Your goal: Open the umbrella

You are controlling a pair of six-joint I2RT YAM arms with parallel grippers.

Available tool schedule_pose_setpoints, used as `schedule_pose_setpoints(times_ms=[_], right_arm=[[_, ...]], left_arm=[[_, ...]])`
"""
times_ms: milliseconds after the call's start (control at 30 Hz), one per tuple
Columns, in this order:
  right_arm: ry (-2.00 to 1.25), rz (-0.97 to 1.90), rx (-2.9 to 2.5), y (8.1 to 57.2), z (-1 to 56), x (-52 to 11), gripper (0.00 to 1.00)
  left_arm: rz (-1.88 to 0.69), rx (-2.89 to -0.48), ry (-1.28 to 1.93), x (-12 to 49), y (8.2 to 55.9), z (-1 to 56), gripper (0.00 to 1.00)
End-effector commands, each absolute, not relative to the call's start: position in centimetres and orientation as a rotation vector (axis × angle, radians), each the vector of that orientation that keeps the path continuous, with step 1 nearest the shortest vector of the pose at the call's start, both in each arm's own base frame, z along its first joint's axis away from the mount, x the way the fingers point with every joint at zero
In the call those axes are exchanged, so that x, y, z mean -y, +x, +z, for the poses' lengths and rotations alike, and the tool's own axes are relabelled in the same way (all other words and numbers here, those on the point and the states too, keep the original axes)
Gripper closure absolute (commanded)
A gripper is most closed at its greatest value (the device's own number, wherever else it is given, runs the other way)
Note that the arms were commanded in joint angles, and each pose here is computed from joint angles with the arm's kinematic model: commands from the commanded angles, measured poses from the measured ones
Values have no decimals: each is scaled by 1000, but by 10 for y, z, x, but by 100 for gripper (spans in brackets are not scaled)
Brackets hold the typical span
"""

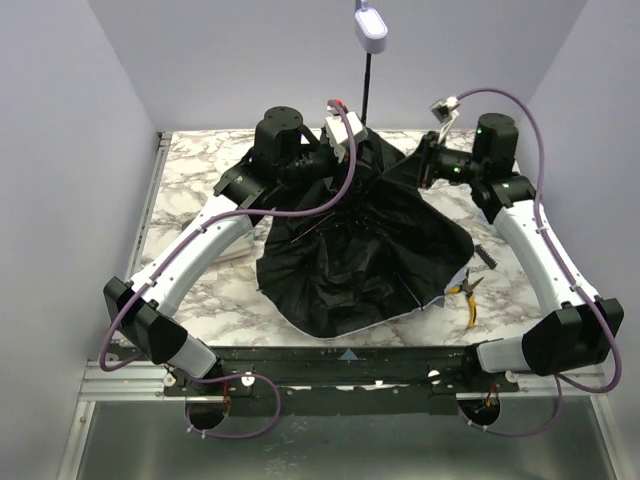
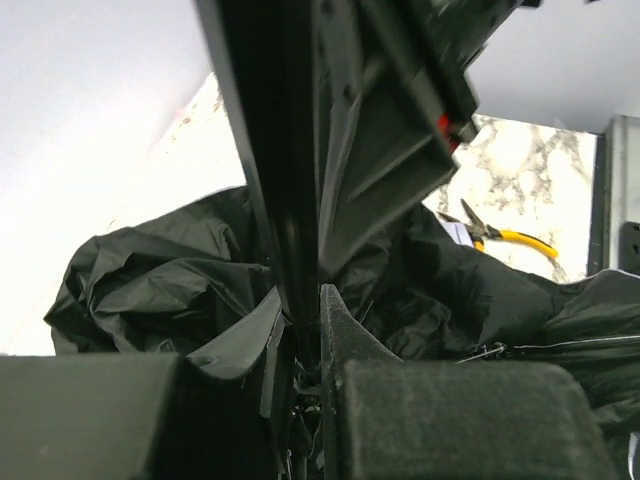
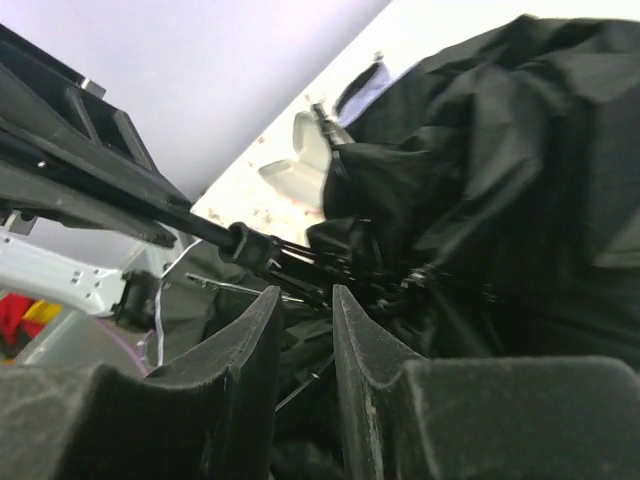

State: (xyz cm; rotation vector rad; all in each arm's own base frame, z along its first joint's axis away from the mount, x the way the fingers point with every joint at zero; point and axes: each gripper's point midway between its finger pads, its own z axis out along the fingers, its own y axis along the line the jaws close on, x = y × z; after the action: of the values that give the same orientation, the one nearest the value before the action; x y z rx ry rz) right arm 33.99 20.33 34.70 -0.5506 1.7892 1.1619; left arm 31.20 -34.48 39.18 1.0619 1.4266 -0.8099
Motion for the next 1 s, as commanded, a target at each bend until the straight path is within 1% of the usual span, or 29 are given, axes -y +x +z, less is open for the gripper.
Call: schedule_pose_setpoints(times_ms=[0, 100, 233, 367, 433, 533, 633, 733, 833, 967], right_arm=[[-623, 1203, -1790, 331, 334, -228, 73], [-602, 1204, -1825, 337, 312, -232, 74], [-560, 1166, -1889, 351, 269, -233, 74], [-516, 950, -2011, 386, 224, -214, 70], [-557, 926, -1999, 392, 229, -212, 69], [-642, 1008, -1896, 381, 262, -223, 68], [-723, 1171, -1809, 354, 294, -235, 65], [-777, 1287, -1726, 330, 321, -242, 65], [-818, 1354, -1687, 312, 331, -249, 66], [-875, 1404, -1704, 303, 320, -271, 67]], left_arm=[[-895, -1229, 1154, 358, 290, 420, 100], [-907, -1229, 1145, 359, 291, 423, 100], [-949, -1197, 1163, 360, 280, 433, 100], [-958, -1180, 1206, 357, 270, 437, 100], [-946, -1187, 1225, 355, 269, 436, 100], [-935, -1179, 1273, 355, 267, 429, 100], [-953, -1169, 1309, 357, 263, 424, 100], [-967, -1165, 1314, 358, 262, 426, 100], [-973, -1151, 1323, 359, 261, 427, 100], [-993, -1130, 1336, 362, 259, 430, 100]])
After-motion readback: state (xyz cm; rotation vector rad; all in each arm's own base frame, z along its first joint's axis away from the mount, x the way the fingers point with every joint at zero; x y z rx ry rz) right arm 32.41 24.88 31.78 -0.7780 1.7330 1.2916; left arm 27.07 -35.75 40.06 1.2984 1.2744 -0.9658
